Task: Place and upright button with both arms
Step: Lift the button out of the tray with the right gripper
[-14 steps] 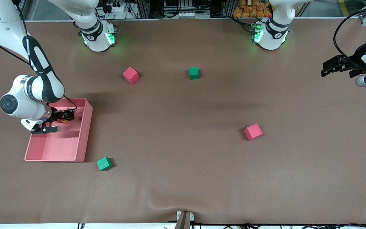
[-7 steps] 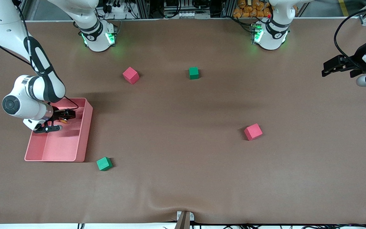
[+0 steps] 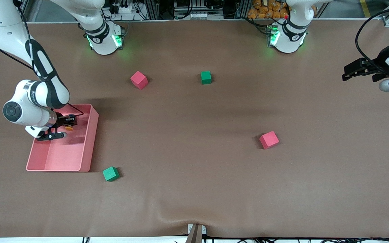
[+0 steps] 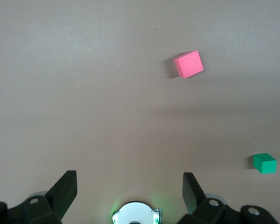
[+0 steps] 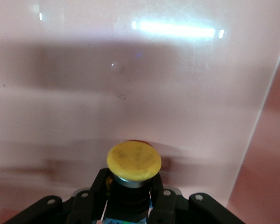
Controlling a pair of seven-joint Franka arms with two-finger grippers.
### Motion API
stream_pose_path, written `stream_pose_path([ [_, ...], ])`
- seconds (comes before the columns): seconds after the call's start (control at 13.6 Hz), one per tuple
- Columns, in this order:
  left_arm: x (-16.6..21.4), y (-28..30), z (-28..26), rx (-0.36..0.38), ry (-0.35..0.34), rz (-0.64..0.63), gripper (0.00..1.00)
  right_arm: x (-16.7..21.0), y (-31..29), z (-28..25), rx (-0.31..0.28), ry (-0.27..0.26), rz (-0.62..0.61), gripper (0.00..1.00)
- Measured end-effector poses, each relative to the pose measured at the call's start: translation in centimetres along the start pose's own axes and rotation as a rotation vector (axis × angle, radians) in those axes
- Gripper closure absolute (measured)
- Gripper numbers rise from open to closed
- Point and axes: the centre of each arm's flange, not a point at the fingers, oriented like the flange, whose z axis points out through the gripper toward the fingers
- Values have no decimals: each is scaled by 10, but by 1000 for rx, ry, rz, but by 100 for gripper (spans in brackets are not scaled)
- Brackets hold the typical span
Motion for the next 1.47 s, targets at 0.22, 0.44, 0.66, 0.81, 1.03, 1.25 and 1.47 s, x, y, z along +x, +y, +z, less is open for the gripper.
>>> stream_pose_path([
  [0.22, 0, 0, 0, 0, 0, 0, 0, 3, 7, -11, -10, 30, -11, 59],
  [0.44, 0, -3, 0, -1, 0, -3, 0, 15, 14, -55, -26, 59, -51, 61],
  [0.66, 0, -10, 0, -3, 1, -2, 0, 39, 7, -128, -51, 108, -128, 61],
  [0.81, 0, -13, 0, -3, 1, -4, 0, 61, -33, -174, -68, 143, -204, 61],
  [1.03, 0, -13, 0, -3, 1, -4, 0, 88, -147, -212, -96, 193, -367, 61],
  [1.25, 0, -13, 0, -3, 1, -5, 0, 90, -263, -214, -79, 214, -450, 61],
  [1.47, 0, -14, 0, -4, 1, -7, 0, 83, -365, -199, -20, 215, -424, 61],
])
